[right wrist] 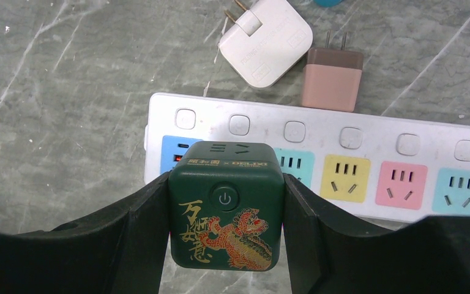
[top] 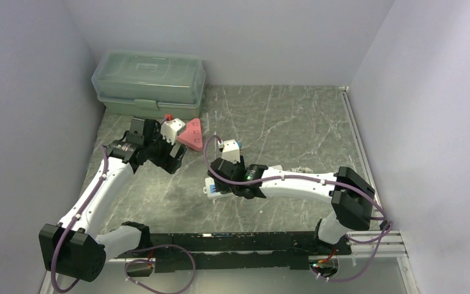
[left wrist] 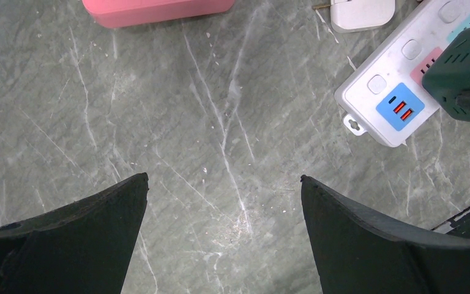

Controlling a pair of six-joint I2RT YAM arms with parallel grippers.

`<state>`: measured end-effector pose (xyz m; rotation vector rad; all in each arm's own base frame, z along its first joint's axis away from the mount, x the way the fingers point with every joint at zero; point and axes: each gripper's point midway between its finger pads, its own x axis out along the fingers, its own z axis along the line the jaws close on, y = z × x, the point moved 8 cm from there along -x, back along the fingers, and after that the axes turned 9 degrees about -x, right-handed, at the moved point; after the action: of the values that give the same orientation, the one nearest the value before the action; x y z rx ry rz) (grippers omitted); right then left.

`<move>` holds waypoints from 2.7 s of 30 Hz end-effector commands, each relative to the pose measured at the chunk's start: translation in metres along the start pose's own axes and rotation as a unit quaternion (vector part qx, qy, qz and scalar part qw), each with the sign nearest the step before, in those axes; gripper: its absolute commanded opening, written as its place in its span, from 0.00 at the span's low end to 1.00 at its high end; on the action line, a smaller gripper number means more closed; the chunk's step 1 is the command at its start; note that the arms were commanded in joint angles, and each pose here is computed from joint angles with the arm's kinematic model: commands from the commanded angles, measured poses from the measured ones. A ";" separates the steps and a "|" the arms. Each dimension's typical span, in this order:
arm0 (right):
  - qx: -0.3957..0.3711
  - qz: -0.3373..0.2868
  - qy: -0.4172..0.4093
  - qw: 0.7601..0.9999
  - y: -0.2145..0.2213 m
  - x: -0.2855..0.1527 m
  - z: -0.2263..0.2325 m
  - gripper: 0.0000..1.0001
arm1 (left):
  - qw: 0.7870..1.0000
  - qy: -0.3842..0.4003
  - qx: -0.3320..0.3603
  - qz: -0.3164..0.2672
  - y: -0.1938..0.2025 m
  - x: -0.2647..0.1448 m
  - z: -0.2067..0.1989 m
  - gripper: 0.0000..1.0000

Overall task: Insert the plug
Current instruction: Insert the plug into the socket.

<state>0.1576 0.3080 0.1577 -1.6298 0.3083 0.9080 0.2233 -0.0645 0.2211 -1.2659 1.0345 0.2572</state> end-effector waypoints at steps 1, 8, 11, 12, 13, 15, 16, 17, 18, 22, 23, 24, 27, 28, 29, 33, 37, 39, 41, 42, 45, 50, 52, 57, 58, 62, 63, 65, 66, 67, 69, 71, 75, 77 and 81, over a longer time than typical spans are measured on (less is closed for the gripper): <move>0.021 -0.033 0.003 0.999 -0.017 -0.007 0.004 0.00 | 1.000 -0.005 0.011 -0.023 -0.007 -0.011 0.000 1.00; 0.017 -0.026 0.006 1.000 -0.012 -0.001 0.004 0.00 | 1.000 -0.005 0.012 -0.024 -0.007 -0.012 0.000 1.00; 0.018 -0.022 0.006 1.000 -0.009 0.000 0.004 0.00 | 1.000 -0.005 0.012 -0.025 -0.007 -0.013 -0.001 1.00; 0.017 -0.021 0.005 1.000 -0.008 0.001 0.004 0.00 | 1.000 -0.005 0.013 -0.024 -0.007 -0.013 -0.001 1.00; 0.018 -0.019 0.004 1.000 -0.007 0.001 0.004 0.00 | 1.000 -0.006 0.013 -0.025 -0.008 -0.013 0.000 1.00; 0.018 -0.015 0.003 1.000 -0.005 0.003 0.004 0.00 | 1.000 -0.005 0.013 -0.025 -0.008 -0.014 -0.001 1.00; 0.018 -0.013 0.002 1.000 -0.004 0.003 0.005 0.00 | 1.000 -0.004 0.014 -0.025 -0.008 -0.014 -0.001 1.00; 0.018 -0.011 0.001 1.000 -0.003 0.004 0.005 0.00 | 1.000 -0.005 0.013 -0.025 -0.008 -0.014 -0.001 1.00; 0.018 -0.010 0.000 1.000 -0.003 0.004 0.005 0.00 | 1.000 -0.005 0.013 -0.025 -0.008 -0.014 -0.001 1.00; 0.019 -0.009 0.003 1.000 -0.001 0.005 0.004 0.00 | 1.000 -0.004 0.014 -0.026 -0.009 -0.015 -0.001 1.00; 0.019 -0.009 0.003 1.000 0.000 0.005 0.004 0.00 | 1.000 -0.004 0.014 -0.027 -0.009 -0.015 -0.001 1.00; 0.020 -0.009 0.004 1.000 0.000 0.006 0.003 0.00 | 1.000 -0.004 0.014 -0.027 -0.009 -0.015 -0.001 1.00; 0.018 -0.002 0.006 1.000 0.000 0.008 0.005 0.00 | 1.000 -0.004 0.014 -0.028 -0.010 -0.015 -0.001 1.00; 0.016 0.001 0.008 1.000 0.000 0.008 0.005 0.00 | 0.999 -0.003 0.015 -0.028 -0.010 -0.015 -0.001 1.00; 0.015 0.005 0.010 1.000 0.000 0.009 0.005 0.00 | 0.999 -0.003 0.014 -0.029 -0.010 -0.016 -0.001 1.00; 0.007 0.017 0.017 1.000 0.005 0.013 0.006 0.00 | 0.999 -0.002 0.015 -0.029 -0.011 -0.016 -0.001 1.00; 0.004 0.025 0.020 0.999 0.007 0.016 0.005 0.00 | 0.999 -0.001 0.015 -0.029 -0.012 -0.016 -0.001 1.00; 0.004 0.028 0.023 0.999 0.008 0.017 0.004 0.00 | 0.999 -0.001 0.015 -0.030 -0.013 -0.017 -0.001 1.00; 0.003 0.031 0.025 0.999 0.009 0.017 0.003 0.00 | 0.999 -0.001 0.016 -0.030 -0.013 -0.017 -0.001 1.00; 0.005 0.031 0.025 0.999 0.010 0.017 0.002 0.00 | 0.999 -0.001 0.016 -0.030 -0.013 -0.017 -0.001 1.00; 0.006 0.037 0.026 0.999 0.016 0.018 0.000 0.00 | 0.999 -0.001 0.017 -0.030 -0.013 -0.016 -0.001 1.00; -0.003 0.051 0.032 0.998 0.030 0.024 -0.002 0.00 | 0.999 -0.004 0.018 -0.029 -0.013 -0.016 0.000 1.00; -0.003 0.059 0.033 0.998 0.039 0.026 -0.004 0.00 | 0.999 -0.005 0.019 -0.029 -0.013 -0.017 0.000 1.00; -0.005 0.075 0.032 0.997 0.058 0.031 -0.008 0.00 | 0.999 -0.006 0.020 -0.029 -0.014 -0.017 0.000 1.00; -0.007 0.074 0.031 0.997 0.060 0.031 -0.007 0.00 | 0.999 -0.007 0.020 -0.029 -0.015 -0.017 0.001 1.00; -0.017 0.080 0.029 0.996 0.067 0.031 -0.006 0.00 | 0.999 -0.008 0.020 -0.030 -0.017 -0.017 0.001 1.00; -0.020 0.084 0.028 0.996 0.070 0.031 -0.006 0.00 | 0.999 -0.009 0.020 -0.031 -0.018 -0.017 0.001 1.00; -0.025 0.089 0.026 0.995 0.076 0.031 -0.006 0.00 | 0.999 -0.009 0.021 -0.031 -0.019 -0.017 0.002 1.00; -0.029 0.092 0.026 0.995 0.079 0.031 -0.005 0.00 | 0.999 -0.009 0.021 -0.030 -0.019 -0.018 0.002 1.00; -0.034 0.094 0.026 0.995 0.082 0.031 -0.005 0.00 | 0.999 -0.011 0.021 -0.030 -0.019 -0.018 0.002 1.00; -0.051 0.099 0.029 0.993 0.088 0.030 -0.005 0.00 | 0.999 -0.012 0.022 -0.029 -0.019 -0.017 0.002 1.00; -0.068 0.102 0.033 0.992 0.094 0.028 -0.004 0.00 | 0.999 -0.012 0.022 -0.029 -0.019 -0.016 0.002 1.00; -0.081 0.113 0.040 0.989 0.108 0.026 -0.007 0.00 | 0.999 -0.014 0.021 -0.029 -0.020 -0.015 0.003 1.00; -0.080 0.115 0.043 0.989 0.114 0.025 -0.009 0.00 | 0.999 -0.015 0.022 -0.028 -0.020 -0.015 0.004 1.00; -0.094 0.119 0.045 0.987 0.124 0.023 -0.009 0.00 | 0.999 -0.019 0.025 -0.027 -0.022 -0.016 0.005 1.00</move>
<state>0.1490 0.3169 0.1200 -1.6432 0.2578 0.7454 0.2241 -0.0626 0.2314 -1.2440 1.0197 0.2469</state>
